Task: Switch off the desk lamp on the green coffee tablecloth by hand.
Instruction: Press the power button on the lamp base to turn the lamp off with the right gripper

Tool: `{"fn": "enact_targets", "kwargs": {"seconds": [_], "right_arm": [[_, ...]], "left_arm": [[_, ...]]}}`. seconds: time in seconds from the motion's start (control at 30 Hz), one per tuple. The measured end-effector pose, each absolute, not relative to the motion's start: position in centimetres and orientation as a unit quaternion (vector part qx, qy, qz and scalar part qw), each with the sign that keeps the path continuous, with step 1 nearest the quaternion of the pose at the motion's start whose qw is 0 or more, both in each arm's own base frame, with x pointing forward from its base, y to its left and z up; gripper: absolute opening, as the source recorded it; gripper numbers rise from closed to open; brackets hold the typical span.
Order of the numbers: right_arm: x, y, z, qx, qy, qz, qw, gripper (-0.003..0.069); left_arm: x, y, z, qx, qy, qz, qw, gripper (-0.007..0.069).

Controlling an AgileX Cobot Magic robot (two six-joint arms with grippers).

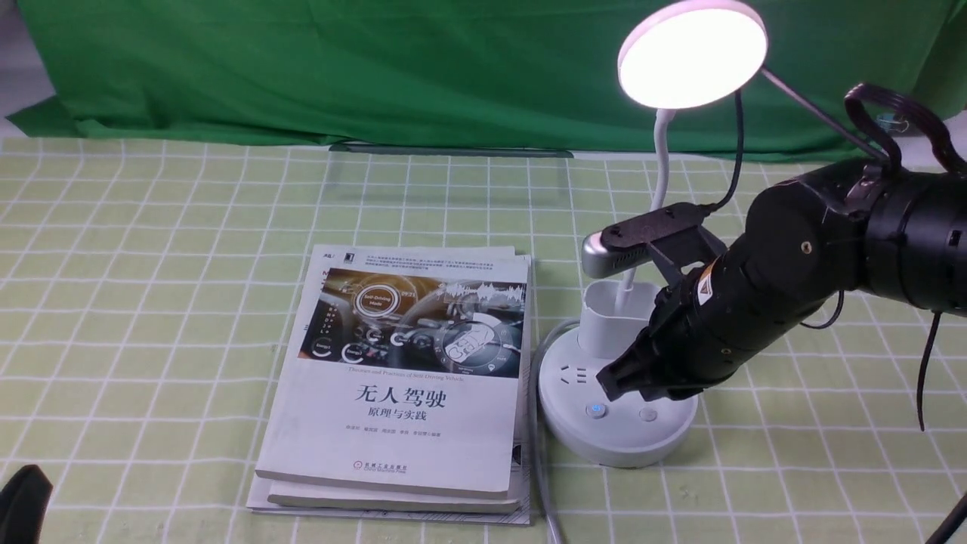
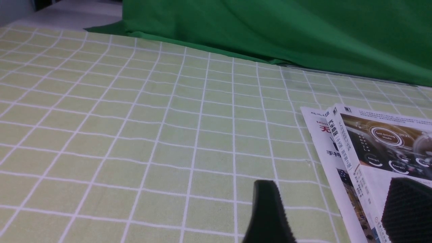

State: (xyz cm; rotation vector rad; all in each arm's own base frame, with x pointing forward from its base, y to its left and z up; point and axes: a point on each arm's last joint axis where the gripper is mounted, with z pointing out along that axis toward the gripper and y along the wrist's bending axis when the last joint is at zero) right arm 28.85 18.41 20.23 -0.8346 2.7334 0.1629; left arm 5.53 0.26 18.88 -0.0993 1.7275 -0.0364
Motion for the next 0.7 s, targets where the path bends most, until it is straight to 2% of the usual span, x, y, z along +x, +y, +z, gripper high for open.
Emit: {"fn": "enact_targets", "kwargs": {"seconds": [0.17, 0.37, 0.6, 0.7], "right_arm": [[29.3, 18.7, 17.7, -0.288, 0.951, 0.048, 0.105, 0.0046], [29.5, 18.8, 17.6, -0.289, 0.951, 0.048, 0.102, 0.0046], [28.8, 18.4, 19.1, -0.288, 0.95, 0.05, 0.111, 0.0046], [27.7, 17.7, 21.4, -0.288, 0.947, 0.057, 0.134, 0.0046]], "left_arm": [[5.5, 0.3, 18.9, -0.044, 0.76, -0.016, 0.648, 0.041], [5.5, 0.3, 18.9, -0.044, 0.76, -0.016, 0.649, 0.041], [5.5, 0.3, 18.9, -0.044, 0.76, -0.016, 0.649, 0.041], [5.5, 0.3, 18.9, -0.044, 0.76, -0.016, 0.649, 0.041]]}}
